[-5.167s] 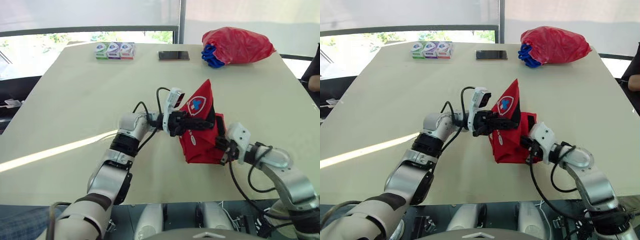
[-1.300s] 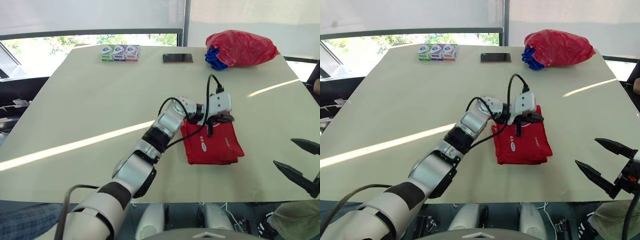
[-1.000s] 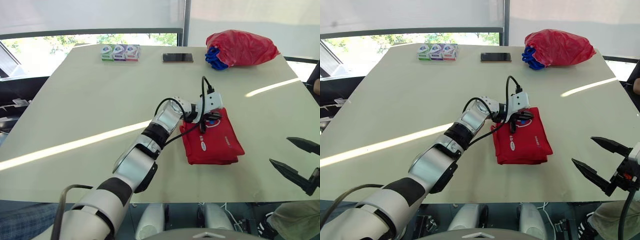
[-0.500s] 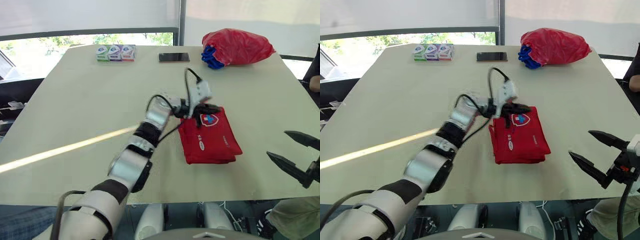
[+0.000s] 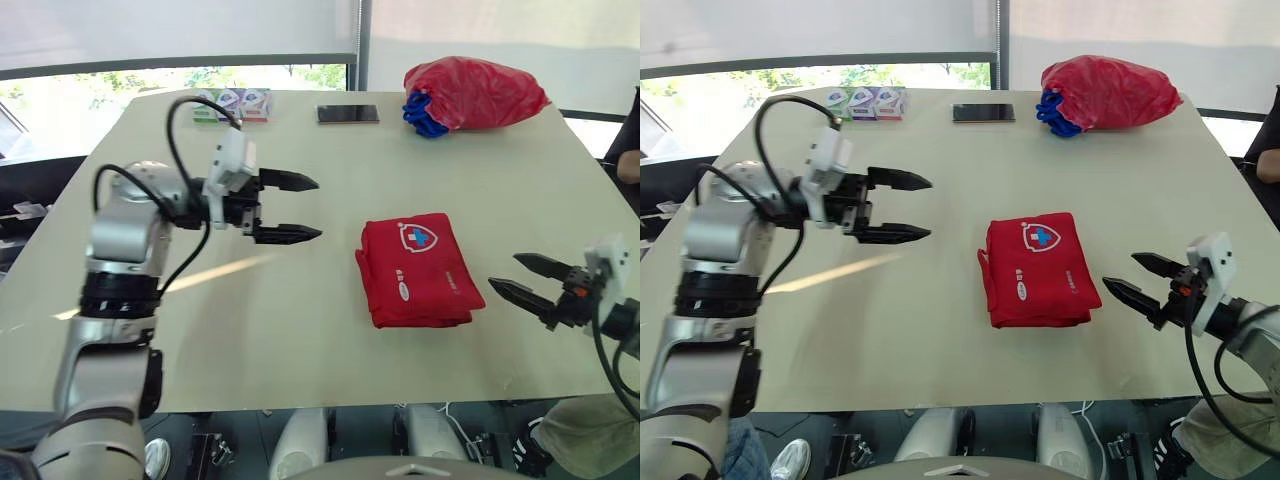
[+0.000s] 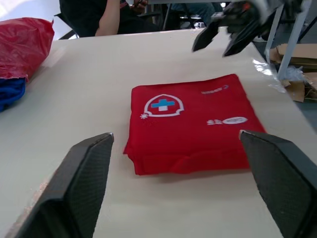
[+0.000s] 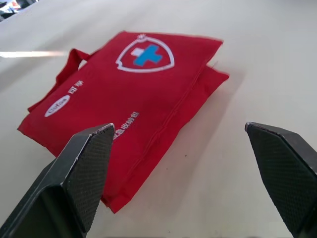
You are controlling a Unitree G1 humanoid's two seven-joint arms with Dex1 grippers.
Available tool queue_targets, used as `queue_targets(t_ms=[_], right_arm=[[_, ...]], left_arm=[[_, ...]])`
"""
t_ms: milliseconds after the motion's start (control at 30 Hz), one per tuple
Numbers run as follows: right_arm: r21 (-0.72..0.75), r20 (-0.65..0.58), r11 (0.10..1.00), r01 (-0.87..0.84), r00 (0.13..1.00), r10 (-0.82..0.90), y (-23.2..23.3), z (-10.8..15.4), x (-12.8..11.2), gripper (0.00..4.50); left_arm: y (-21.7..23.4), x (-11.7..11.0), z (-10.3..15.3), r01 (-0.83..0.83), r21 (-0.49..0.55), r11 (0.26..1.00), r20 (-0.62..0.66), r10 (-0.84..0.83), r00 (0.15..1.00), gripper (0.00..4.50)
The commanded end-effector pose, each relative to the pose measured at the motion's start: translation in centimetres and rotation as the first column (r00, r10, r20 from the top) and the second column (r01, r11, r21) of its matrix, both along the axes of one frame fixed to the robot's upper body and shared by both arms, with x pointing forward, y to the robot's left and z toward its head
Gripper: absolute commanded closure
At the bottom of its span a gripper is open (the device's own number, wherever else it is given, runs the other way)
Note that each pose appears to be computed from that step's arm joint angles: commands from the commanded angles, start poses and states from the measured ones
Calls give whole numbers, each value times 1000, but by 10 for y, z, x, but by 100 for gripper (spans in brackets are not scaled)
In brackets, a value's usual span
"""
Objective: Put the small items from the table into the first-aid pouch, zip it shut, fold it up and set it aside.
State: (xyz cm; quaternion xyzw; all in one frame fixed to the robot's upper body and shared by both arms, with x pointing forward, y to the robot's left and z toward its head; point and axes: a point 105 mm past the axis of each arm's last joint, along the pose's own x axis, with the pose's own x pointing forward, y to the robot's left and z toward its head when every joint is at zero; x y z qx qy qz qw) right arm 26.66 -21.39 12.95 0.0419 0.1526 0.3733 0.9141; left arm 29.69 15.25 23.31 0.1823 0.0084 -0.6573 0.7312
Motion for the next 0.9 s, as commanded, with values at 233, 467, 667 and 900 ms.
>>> queue_targets(t_ms=[233,467,667,900], right_arm=[[71,-271,995,-72,959,88,22,-26,29,0],[130,-327,974,-184,920,217,49,-28,27,75],[163,-309,971,-173,926,217,57,-26,29,336],[280,-248,960,-24,964,96,46,-12,40,448]], left_arm=[[-13,-36,22,79,-74,994,14,-78,997,3],[-16,-40,23,66,-71,995,27,-65,998,0],[-15,-41,17,53,-56,997,24,-51,998,0],[-18,-40,18,57,-71,996,38,-54,998,0]])
